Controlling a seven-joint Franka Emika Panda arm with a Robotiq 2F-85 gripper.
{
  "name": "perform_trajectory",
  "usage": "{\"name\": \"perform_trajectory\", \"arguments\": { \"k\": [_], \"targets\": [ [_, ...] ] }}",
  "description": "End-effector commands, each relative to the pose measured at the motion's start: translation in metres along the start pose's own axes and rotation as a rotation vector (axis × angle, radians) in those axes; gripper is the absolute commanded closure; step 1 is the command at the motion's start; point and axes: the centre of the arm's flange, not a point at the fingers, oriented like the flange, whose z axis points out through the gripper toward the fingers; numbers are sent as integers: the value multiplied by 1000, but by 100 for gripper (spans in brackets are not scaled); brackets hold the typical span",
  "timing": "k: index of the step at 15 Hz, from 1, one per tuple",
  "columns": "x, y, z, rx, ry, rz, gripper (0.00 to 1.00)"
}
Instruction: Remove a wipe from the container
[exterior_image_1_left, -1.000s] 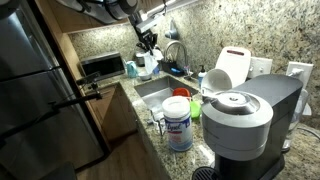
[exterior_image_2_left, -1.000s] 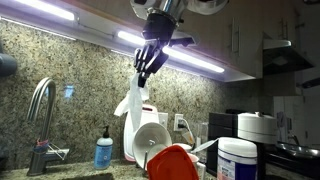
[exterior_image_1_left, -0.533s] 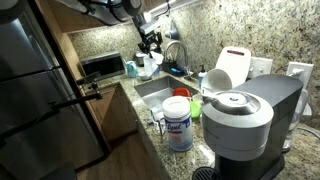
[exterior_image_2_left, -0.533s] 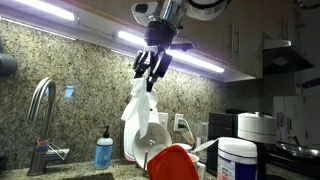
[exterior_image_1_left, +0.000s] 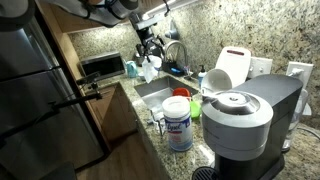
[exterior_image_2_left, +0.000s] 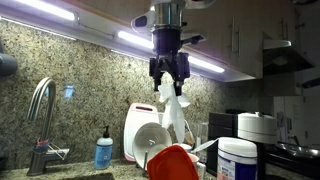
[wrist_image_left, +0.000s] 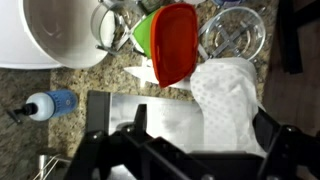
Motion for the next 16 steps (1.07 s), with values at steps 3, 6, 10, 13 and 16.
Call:
{"name": "perform_trajectory", "arguments": {
  "k": [3, 6, 10, 13, 16],
  "targets": [
    [49, 2, -20, 105, -221, -76, 0],
    [62, -5, -25, 115, -165, -204, 0],
    [50, 11, -38, 17, 49, -144, 0],
    [31, 30, -53, -45, 154, -40, 0],
    [20, 47, -63, -106, 267, 55, 0]
  ]
}}
